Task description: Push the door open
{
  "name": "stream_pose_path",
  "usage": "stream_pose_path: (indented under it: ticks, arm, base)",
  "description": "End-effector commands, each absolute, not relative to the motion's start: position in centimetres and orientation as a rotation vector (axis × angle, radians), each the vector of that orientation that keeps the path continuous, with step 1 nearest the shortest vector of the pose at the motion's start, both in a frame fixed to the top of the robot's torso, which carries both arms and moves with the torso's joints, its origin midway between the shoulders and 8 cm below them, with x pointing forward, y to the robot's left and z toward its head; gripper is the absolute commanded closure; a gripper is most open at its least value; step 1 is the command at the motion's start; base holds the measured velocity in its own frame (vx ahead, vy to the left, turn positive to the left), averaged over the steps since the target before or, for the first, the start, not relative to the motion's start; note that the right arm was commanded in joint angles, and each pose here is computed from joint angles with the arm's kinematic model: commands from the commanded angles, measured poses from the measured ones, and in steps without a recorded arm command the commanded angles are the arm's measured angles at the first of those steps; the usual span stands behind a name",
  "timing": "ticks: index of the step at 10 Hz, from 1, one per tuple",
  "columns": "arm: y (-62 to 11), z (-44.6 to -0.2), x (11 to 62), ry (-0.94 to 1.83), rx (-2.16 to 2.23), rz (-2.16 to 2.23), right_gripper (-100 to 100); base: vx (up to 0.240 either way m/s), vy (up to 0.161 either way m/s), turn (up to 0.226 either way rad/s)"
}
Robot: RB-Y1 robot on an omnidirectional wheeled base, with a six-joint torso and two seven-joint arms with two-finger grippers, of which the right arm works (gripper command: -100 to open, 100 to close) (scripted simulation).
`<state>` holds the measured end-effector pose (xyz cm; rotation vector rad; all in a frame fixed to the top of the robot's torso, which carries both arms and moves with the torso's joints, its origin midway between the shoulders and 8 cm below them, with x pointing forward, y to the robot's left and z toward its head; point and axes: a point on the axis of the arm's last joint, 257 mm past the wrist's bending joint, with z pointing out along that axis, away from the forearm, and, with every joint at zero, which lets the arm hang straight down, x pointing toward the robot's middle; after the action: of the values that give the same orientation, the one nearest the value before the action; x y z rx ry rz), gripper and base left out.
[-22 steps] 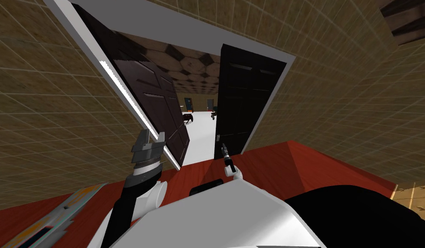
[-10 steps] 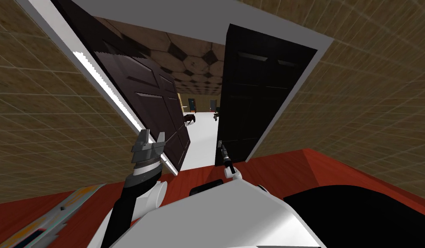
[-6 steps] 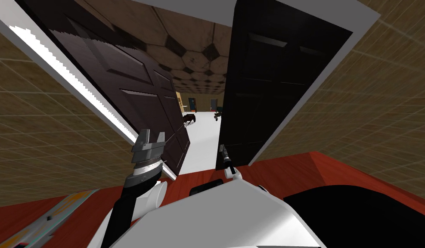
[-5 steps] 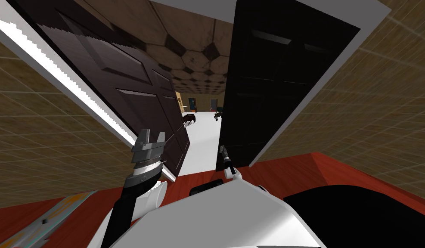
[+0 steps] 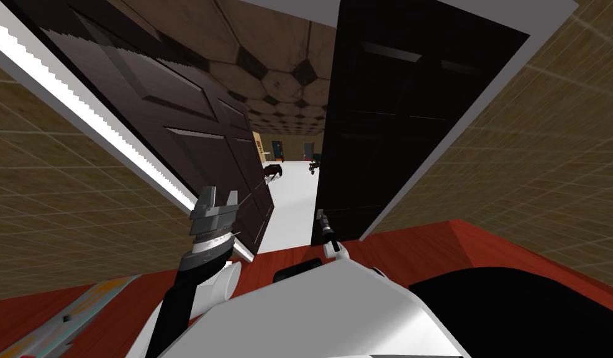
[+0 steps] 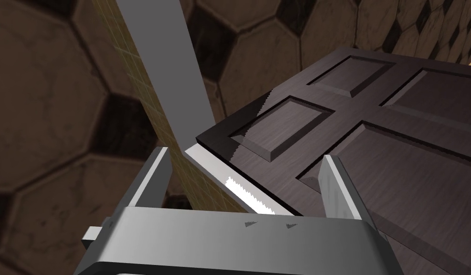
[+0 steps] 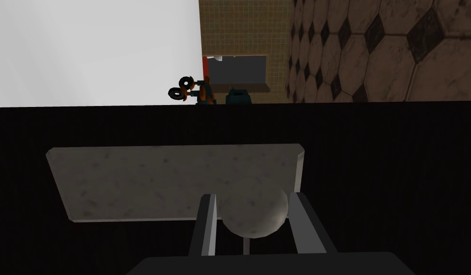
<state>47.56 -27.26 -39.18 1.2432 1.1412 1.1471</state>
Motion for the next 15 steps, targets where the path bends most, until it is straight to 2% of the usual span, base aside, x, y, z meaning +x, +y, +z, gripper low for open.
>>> stream_pose_path:
  ticks: [1,3,15]
  arm:
    - [-27.2,-39.1,47.6,1.140,1.243,1.148,100]
    - [-28.3,-39.2,47.4,1.132,1.250,1.128,100]
    - [-34.9,-38.8,46.6,1.043,1.285,1.023,100]
  base:
    - [-0.007,0.001,-0.002]
    - [0.052,0.018,-0.004]
    - [0.151,0.025,-0.015]
